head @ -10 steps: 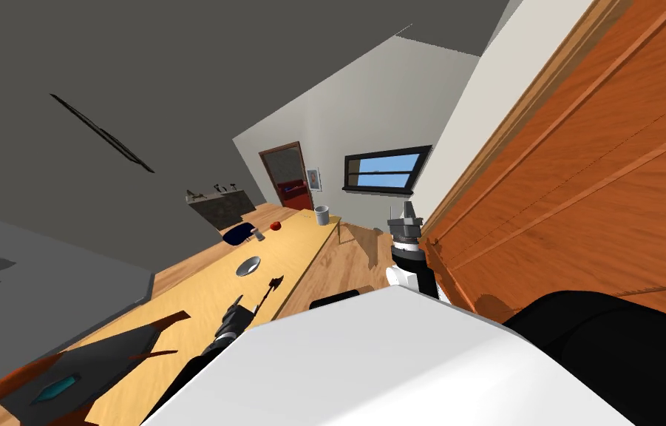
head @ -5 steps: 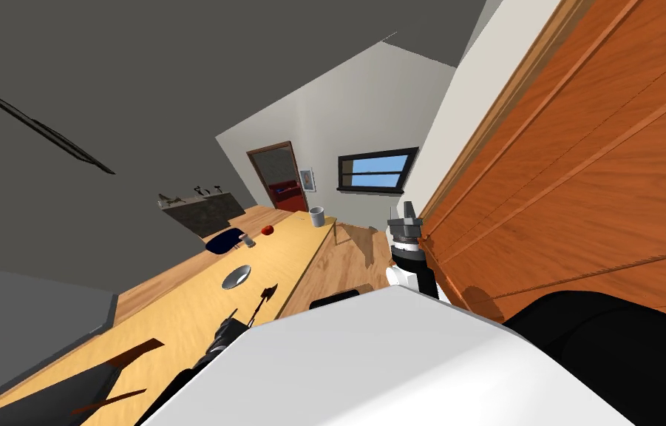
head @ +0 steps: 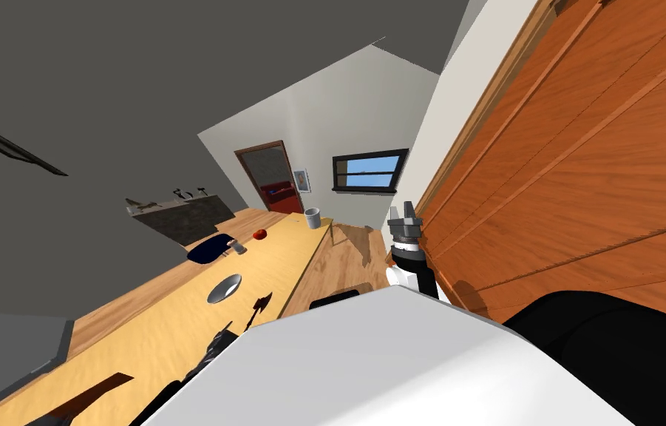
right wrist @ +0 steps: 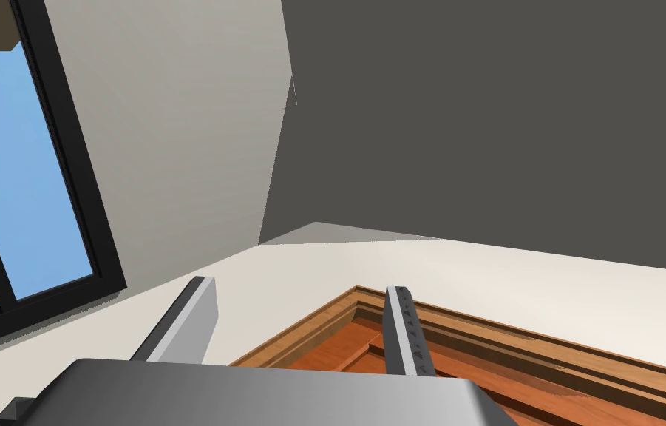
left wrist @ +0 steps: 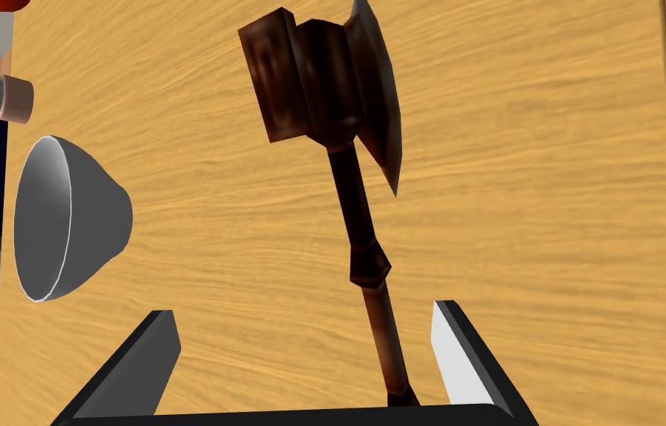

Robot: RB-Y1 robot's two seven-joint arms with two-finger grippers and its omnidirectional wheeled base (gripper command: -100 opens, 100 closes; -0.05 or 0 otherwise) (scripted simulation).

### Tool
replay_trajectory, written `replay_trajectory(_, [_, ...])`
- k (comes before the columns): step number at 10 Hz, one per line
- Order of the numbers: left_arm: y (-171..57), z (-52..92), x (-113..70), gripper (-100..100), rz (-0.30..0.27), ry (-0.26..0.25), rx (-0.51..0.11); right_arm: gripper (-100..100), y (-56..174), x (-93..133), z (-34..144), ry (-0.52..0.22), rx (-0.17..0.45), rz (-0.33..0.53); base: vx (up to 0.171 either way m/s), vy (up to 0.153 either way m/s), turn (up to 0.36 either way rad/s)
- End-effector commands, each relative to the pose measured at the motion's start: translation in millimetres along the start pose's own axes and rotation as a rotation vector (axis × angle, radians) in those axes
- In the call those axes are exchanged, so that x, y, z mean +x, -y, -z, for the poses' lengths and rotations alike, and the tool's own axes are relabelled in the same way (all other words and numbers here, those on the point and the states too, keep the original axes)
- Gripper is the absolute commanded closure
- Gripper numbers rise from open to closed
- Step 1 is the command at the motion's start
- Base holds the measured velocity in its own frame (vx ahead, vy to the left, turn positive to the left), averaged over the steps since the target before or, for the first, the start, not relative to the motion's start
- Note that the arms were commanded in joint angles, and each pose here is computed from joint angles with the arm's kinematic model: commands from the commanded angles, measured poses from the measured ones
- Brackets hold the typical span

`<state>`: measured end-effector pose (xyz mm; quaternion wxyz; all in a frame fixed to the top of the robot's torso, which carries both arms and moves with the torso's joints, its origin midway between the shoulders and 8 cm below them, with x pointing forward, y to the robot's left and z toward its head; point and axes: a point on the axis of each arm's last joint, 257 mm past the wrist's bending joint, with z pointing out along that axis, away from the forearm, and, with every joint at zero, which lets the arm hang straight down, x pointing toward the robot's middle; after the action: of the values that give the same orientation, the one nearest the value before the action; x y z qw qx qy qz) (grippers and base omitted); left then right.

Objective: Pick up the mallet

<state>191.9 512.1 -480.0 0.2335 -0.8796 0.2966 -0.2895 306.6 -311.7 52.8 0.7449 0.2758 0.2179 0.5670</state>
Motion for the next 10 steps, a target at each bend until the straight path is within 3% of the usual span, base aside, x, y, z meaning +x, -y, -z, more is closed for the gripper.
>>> replay_trajectory(1, [-6.0, 1.3, -7.8, -100, 0.019, 0.013, -0.023, 0, 0.0, 0.0, 0.0, 0.000, 0.000, 0.000, 0.027, 0.006, -0.044])
replay_trajectory(5, [-25.2, 6.3, -32.5, -100, 0.100, 0.066, -0.130, 0, 0.0, 0.0, 0.0, 0.000, 0.000, 0.000, 0.033, 0.009, -0.101])
replay_trajectory(10, [-43.3, 12.8, -44.9, -100, 0.158, 0.100, -0.220, 0, 0.0, 0.0, 0.0, 0.000, 0.000, 0.000, 0.022, 0.004, -0.059])
